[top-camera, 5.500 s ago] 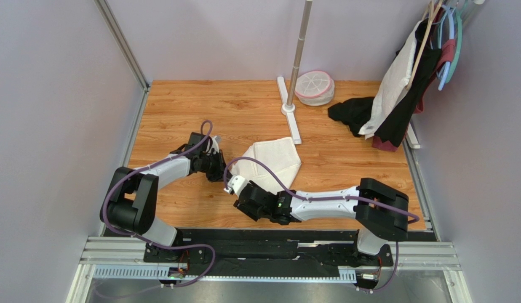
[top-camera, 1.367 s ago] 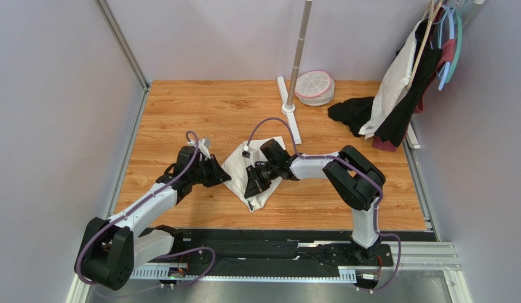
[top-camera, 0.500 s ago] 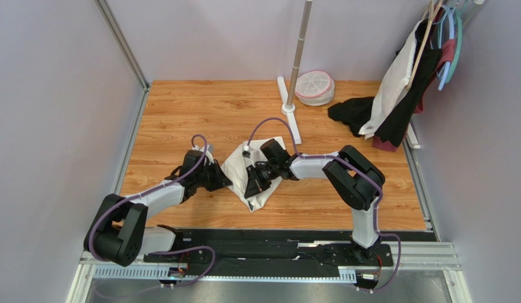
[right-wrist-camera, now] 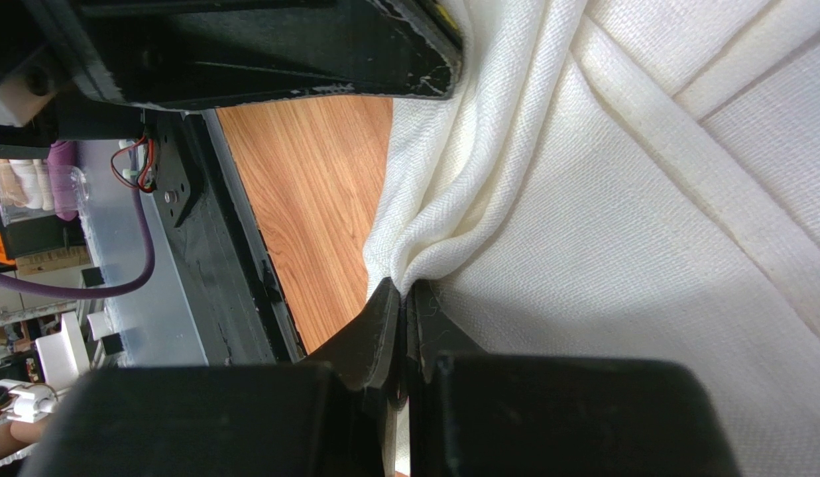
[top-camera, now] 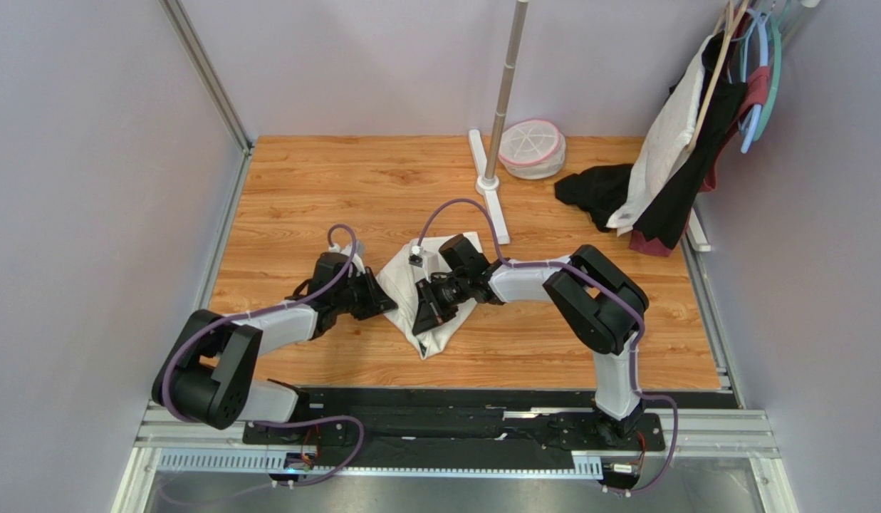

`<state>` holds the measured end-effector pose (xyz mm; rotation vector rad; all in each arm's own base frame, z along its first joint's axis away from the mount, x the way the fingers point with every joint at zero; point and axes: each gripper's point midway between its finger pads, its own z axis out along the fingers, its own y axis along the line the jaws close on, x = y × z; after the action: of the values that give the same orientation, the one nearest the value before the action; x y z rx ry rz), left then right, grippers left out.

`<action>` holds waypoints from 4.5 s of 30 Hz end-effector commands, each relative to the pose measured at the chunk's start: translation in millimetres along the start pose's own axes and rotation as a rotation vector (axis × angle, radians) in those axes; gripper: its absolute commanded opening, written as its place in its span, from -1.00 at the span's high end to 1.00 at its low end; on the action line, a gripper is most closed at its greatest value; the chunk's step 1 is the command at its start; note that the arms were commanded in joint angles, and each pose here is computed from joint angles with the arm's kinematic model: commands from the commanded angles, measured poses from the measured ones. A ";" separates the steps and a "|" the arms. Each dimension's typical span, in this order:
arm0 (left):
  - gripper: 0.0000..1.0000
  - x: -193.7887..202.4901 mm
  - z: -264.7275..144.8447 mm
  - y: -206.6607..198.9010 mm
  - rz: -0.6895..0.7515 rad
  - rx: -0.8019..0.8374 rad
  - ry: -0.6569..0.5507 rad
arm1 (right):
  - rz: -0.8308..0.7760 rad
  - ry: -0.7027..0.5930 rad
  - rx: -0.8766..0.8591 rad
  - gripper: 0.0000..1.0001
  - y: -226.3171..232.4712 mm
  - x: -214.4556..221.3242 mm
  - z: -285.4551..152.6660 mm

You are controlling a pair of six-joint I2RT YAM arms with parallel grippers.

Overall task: Fold the napkin, place the utensils inside, and roll it up
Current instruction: Roll the napkin with the utensil

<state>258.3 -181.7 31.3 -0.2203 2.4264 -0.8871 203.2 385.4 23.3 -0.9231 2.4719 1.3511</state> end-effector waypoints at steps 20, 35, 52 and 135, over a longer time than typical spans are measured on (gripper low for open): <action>0.79 26.4 22.7 23.3 -0.029 -0.040 0.107 | -0.331 -0.087 0.521 0.01 28.7 -7.3 -60.2; 0.79 31.1 20.7 24.5 -0.030 -0.041 0.124 | -0.503 0.037 0.646 0.15 36.3 27.6 -12.4; 0.79 30.6 19.8 23.5 -0.021 -0.042 0.131 | -0.603 0.015 0.877 0.47 28.7 34.8 -19.5; 0.80 31.6 19.5 22.5 0.010 -0.045 0.167 | -0.532 -0.142 0.652 -0.10 65.1 -12.1 -46.8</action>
<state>265.4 -199.7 18.8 -0.1525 2.4628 -0.9850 176.7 356.7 71.1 -1.1405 2.1757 0.2721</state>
